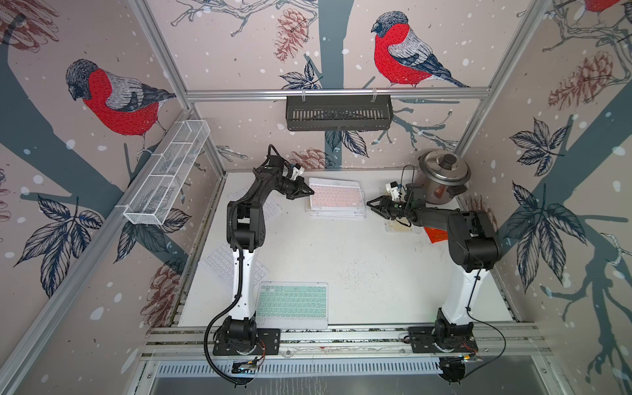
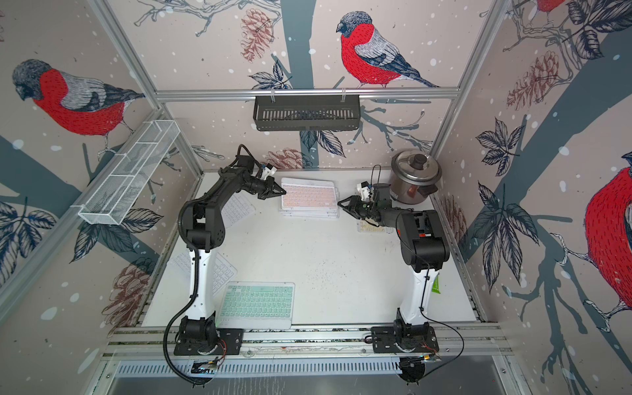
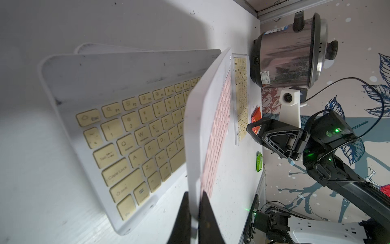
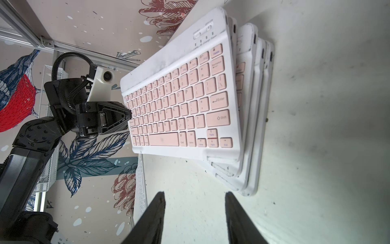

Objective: Stack the numeric keypads
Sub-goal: Place the numeric keypad at the numeric keypad.

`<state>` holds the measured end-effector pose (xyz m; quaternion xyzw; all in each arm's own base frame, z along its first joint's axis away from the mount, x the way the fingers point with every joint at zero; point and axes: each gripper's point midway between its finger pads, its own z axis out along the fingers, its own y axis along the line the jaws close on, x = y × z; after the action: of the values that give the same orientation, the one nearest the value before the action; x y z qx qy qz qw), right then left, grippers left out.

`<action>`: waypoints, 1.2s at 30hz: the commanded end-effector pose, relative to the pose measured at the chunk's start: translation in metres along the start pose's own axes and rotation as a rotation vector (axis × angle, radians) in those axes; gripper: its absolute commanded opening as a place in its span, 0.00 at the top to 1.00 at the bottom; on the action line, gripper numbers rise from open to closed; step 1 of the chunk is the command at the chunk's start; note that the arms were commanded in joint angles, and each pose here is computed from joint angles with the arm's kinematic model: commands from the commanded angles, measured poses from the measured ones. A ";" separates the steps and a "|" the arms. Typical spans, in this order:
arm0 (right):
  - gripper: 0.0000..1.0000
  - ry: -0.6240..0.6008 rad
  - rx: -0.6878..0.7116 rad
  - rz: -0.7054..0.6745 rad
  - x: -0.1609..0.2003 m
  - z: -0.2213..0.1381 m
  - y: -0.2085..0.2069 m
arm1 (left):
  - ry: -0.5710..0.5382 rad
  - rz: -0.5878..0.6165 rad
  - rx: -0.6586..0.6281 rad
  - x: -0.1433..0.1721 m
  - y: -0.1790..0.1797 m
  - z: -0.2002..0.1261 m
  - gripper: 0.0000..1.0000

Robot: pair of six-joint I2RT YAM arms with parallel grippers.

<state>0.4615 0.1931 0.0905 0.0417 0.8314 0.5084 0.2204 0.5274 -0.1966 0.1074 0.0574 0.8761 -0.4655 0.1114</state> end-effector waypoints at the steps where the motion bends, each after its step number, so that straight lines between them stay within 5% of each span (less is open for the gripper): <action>1: 0.52 -0.005 -0.018 -0.003 -0.007 0.006 0.000 | 0.024 0.011 -0.055 0.002 0.025 0.004 1.00; 6: 0.50 0.009 0.017 -0.019 -0.009 0.018 -0.006 | 0.024 0.003 -0.100 -0.003 0.048 0.008 1.00; 10: 0.48 0.024 0.062 -0.057 -0.009 0.031 -0.005 | 0.005 0.001 -0.144 -0.008 0.058 0.005 0.87; 15: 0.46 0.026 0.112 -0.086 -0.012 0.042 -0.004 | -0.018 0.006 -0.203 -0.015 0.059 -0.004 0.52; 18: 0.44 0.009 0.157 -0.105 -0.016 0.041 -0.005 | -0.039 0.037 -0.224 -0.020 0.047 -0.016 0.10; 19: 0.44 0.006 0.160 -0.109 -0.016 0.040 -0.004 | -0.050 0.047 -0.222 -0.023 0.043 -0.019 0.04; 25: 0.33 -0.050 0.230 -0.112 -0.028 0.029 -0.010 | -0.110 0.034 -0.280 -0.031 0.045 -0.032 0.04; 36: 0.00 -0.043 0.346 -0.115 -0.035 0.040 -0.032 | -0.126 -0.087 -0.279 -0.036 0.056 0.010 0.04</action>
<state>0.5133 0.2026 0.0689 0.0433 0.8909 0.3703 0.2593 0.5680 -0.1643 0.0640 -0.0142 0.9278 -0.3444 0.1425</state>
